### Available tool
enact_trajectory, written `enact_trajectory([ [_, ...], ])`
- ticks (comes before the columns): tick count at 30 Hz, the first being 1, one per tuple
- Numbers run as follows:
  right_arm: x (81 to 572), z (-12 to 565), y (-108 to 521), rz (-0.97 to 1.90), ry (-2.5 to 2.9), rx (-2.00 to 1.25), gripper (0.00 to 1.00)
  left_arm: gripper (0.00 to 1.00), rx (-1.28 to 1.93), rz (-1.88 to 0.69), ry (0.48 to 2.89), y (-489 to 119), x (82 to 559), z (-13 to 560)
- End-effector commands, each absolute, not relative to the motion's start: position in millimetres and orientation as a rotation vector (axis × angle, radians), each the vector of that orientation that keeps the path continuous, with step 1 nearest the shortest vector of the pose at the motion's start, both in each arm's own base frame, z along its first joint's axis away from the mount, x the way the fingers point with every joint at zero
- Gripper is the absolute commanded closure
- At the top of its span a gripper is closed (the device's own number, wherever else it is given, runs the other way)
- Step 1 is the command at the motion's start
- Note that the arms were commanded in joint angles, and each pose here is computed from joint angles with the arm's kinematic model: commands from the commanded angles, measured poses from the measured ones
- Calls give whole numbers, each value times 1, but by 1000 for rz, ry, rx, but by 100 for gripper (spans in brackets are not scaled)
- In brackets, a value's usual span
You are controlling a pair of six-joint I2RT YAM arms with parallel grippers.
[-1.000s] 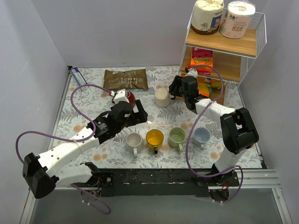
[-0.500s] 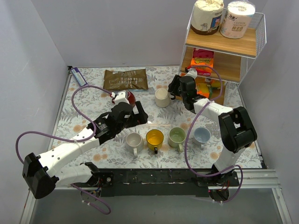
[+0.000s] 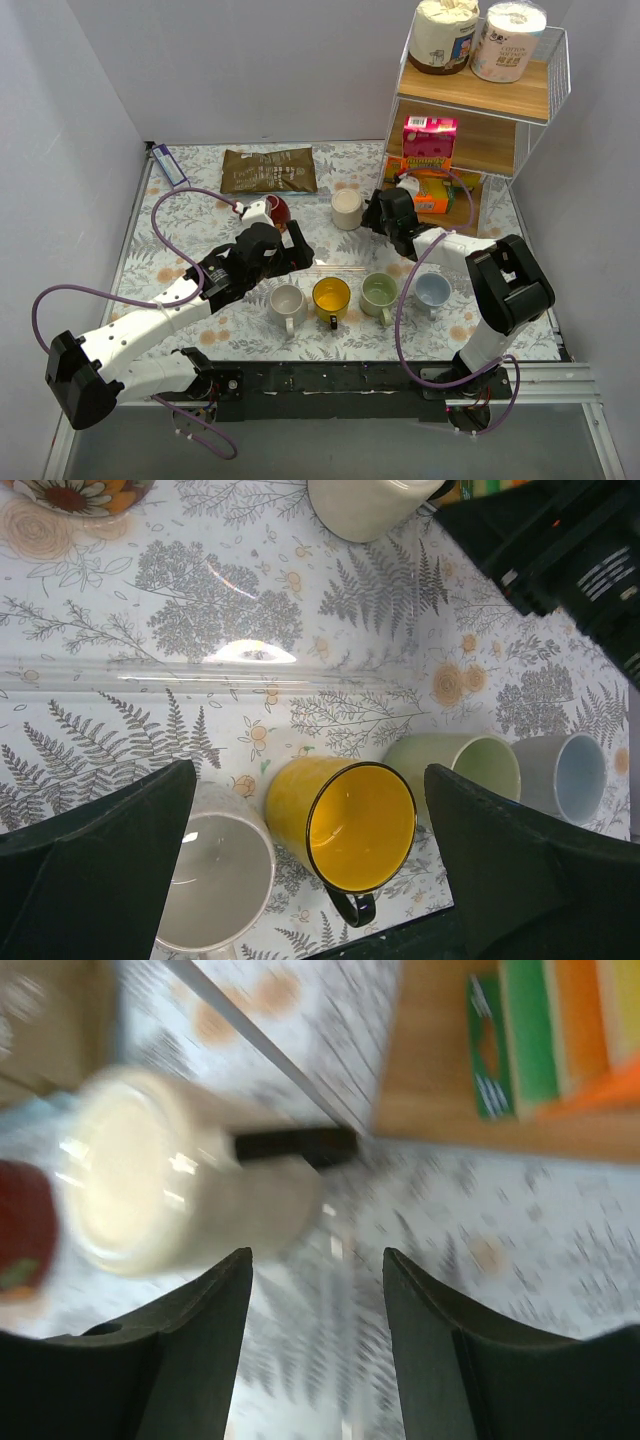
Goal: Turn the mug right side up
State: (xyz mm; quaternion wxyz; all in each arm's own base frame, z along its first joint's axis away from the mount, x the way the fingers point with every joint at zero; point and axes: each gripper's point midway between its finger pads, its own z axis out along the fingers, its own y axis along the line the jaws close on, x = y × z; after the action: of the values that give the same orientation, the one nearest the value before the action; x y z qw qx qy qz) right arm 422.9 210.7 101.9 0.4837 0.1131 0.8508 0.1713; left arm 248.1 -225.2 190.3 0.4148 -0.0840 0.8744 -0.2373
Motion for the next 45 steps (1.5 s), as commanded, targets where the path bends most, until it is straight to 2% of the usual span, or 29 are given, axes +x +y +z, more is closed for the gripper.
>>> enact_trajectory([
  [1,400,78,190,347,2152,351,38,2,-222,-618,2174,-222,248,196],
  [11,403,89,190,353,2119,338,38,2,-227,-617,2175,-221,247,195],
  [24,395,150,179,313,2062,232,38,2,-230,-624,2170,-221,247,196],
  [31,375,146,153,242,2093,244,38,2,-227,-631,2165,-222,248,198],
  [38,361,115,106,139,2149,335,38,2,-215,-662,2169,-231,250,196],
  [45,355,109,62,95,2121,467,39,2,-185,-707,2141,-261,278,206],
])
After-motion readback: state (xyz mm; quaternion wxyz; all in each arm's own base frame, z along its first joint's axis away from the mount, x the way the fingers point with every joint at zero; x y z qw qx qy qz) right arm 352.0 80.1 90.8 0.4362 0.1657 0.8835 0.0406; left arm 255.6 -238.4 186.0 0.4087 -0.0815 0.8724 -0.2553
